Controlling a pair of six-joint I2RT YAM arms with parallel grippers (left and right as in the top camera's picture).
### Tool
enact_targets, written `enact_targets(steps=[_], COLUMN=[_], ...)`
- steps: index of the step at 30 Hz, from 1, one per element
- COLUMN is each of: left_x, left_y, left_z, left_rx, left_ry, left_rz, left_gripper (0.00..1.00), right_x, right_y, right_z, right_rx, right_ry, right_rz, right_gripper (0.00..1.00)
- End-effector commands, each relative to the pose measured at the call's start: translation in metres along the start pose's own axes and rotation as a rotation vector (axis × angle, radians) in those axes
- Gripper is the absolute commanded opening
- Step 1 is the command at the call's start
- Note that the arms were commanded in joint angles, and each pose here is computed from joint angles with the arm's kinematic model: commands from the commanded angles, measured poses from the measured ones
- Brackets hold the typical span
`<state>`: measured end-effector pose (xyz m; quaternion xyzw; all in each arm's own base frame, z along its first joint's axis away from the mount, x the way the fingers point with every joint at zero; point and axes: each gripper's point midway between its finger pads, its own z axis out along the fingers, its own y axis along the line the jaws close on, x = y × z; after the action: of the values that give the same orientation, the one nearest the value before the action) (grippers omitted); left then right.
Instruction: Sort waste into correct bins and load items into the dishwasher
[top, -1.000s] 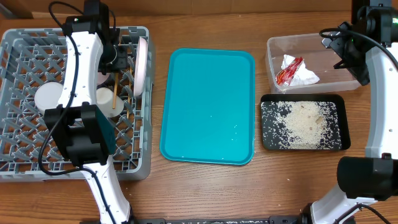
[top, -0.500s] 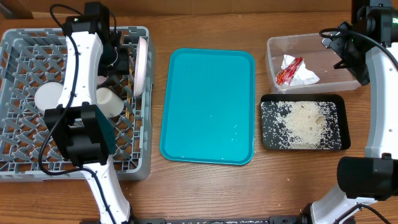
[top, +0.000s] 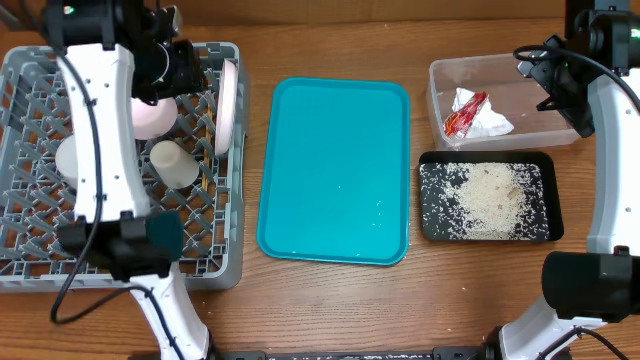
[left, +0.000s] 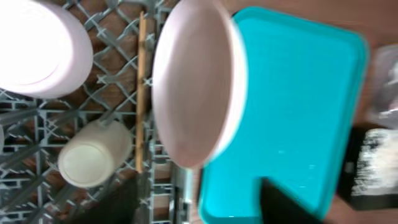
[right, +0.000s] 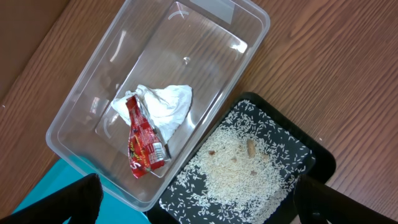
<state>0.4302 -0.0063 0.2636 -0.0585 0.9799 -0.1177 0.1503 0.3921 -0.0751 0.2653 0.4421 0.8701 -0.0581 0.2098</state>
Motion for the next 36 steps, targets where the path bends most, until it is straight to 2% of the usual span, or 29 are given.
enact_targets(steps=[1,3,4,11,18,29,36], left_x=[0.012,0.025,0.034,0.106,0.169,0.24,0.281], left_y=[-0.026,-0.029,-0.03,-0.033,-0.051,-0.053,-0.051], left_z=[-0.063,-0.078,-0.085,-0.115,-0.128,-0.155,-0.157], left_rx=[0.083,0.088,0.088,0.094,0.203,0.236,0.266], left_ry=[-0.134,-0.148,-0.151,-0.139,-0.131,-0.339,-0.392], left_rz=[0.02,0.023,0.018,-0.017,0.004,0.069,-0.027], left_gripper=[0.88,0.91,1.0,1.0,1.0,1.0,1.0], right_x=[-0.002,-0.002,-0.002,-0.002,-0.002,-0.002,-0.002], right_y=[0.0,0.0,0.0,0.0,0.0,0.0,0.0], right_z=[-0.003,-0.003,-0.003,-0.003,-0.003,-0.003,-0.003], right_rx=[-0.003,-0.003,-0.003,-0.003,-0.003,-0.003,-0.003], right_ry=[-0.014,-0.014,-0.014,-0.014,-0.014,-0.014,-0.014], right_rz=[-0.003,-0.003,-0.003,-0.003,-0.003,-0.004,-0.003], right_gripper=[1.0,1.0,1.0,1.0,1.0,1.0,1.0])
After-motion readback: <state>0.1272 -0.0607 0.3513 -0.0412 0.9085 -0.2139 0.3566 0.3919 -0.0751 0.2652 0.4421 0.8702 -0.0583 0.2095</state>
